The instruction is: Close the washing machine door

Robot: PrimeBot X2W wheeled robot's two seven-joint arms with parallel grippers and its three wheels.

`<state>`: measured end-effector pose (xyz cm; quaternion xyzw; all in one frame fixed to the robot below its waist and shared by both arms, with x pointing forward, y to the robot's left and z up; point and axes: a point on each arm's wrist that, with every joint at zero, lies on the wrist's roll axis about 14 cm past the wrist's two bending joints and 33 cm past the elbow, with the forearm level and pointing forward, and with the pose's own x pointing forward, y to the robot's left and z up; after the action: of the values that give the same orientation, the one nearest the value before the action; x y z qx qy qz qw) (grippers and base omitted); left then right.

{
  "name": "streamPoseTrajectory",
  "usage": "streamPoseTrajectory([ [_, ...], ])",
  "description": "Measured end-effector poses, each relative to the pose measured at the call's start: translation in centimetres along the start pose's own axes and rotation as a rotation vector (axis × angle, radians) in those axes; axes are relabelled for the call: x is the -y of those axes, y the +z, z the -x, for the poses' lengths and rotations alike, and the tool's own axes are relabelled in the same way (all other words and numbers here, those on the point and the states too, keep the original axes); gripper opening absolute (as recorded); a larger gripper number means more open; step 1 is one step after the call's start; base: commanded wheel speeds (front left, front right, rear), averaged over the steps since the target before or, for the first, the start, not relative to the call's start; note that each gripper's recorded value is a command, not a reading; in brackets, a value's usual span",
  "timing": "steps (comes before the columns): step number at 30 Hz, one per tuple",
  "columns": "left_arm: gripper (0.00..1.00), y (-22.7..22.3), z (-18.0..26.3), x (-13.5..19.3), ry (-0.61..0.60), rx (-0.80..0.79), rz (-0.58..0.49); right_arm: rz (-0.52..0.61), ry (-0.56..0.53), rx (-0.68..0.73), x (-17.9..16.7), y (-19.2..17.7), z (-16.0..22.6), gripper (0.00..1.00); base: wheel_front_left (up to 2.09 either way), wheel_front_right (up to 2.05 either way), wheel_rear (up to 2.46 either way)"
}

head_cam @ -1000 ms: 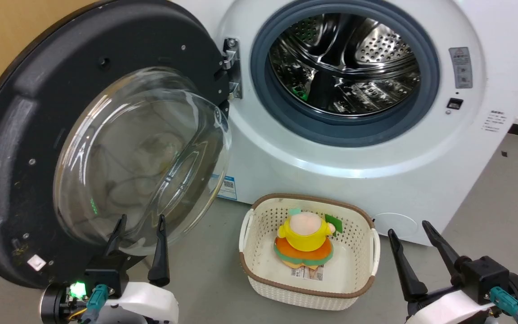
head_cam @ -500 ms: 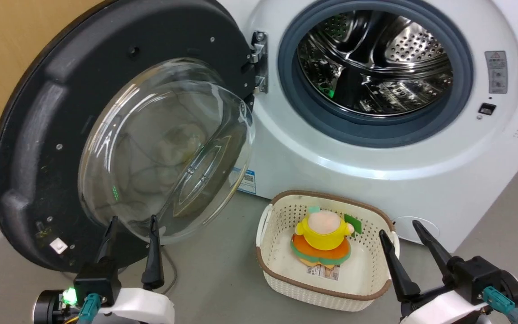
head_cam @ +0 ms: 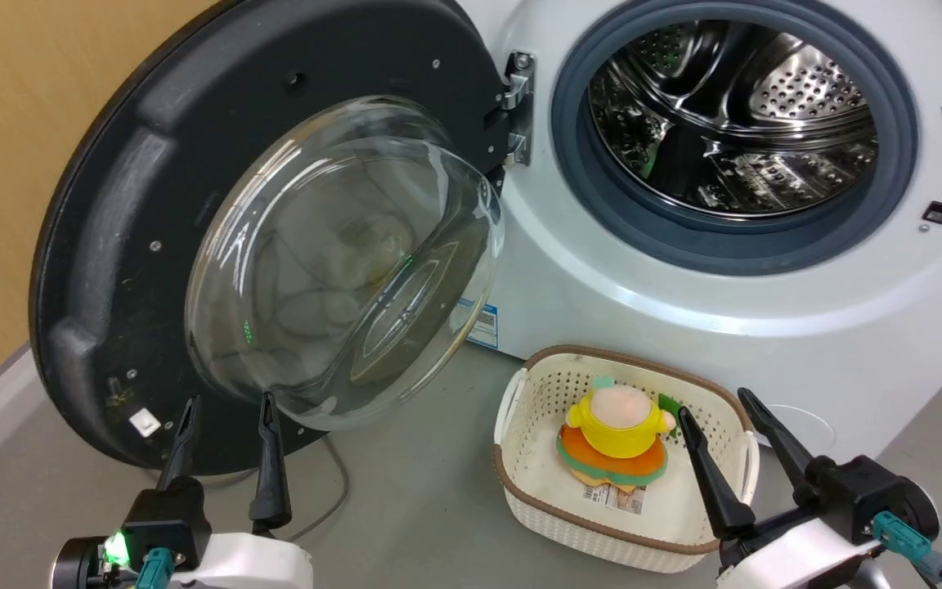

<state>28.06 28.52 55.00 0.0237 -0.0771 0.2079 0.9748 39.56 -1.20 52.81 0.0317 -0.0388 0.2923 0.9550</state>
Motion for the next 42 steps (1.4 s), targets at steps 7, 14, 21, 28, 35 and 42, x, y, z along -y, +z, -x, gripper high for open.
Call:
streamPoseTrajectory([
  [7,1.0,0.0,0.8,-1.3,0.043,0.001,-0.003,-0.014,0.047,0.006,-1.3,-0.2,-0.9,1.0,0.0,0.0,0.0],
  [14,1.0,0.3,1.3,-2.5,0.084,0.014,-0.012,-0.021,0.092,0.02,-2.4,-0.1,-1.7,1.0,0.0,0.0,0.0],
  [21,1.0,0.5,2.0,-3.4,0.115,0.029,-0.014,-0.039,0.126,0.027,-3.5,-0.1,-2.2,1.0,0.0,0.0,0.0],
  [28,1.0,0.7,2.8,-4.4,0.152,0.038,-0.019,-0.052,0.159,0.032,-4.5,-0.2,-2.6,1.0,0.0,0.0,0.0],
  [35,1.0,1.0,3.5,-5.5,0.19,0.05,-0.026,-0.063,0.197,0.038,-5.6,-0.3,-3.0,1.0,0.0,0.0,0.0],
  [42,1.0,1.3,4.2,-6.4,0.224,0.065,-0.029,-0.077,0.235,0.044,-6.8,-0.4,-3.4,1.0,0.0,0.0,0.0],
])
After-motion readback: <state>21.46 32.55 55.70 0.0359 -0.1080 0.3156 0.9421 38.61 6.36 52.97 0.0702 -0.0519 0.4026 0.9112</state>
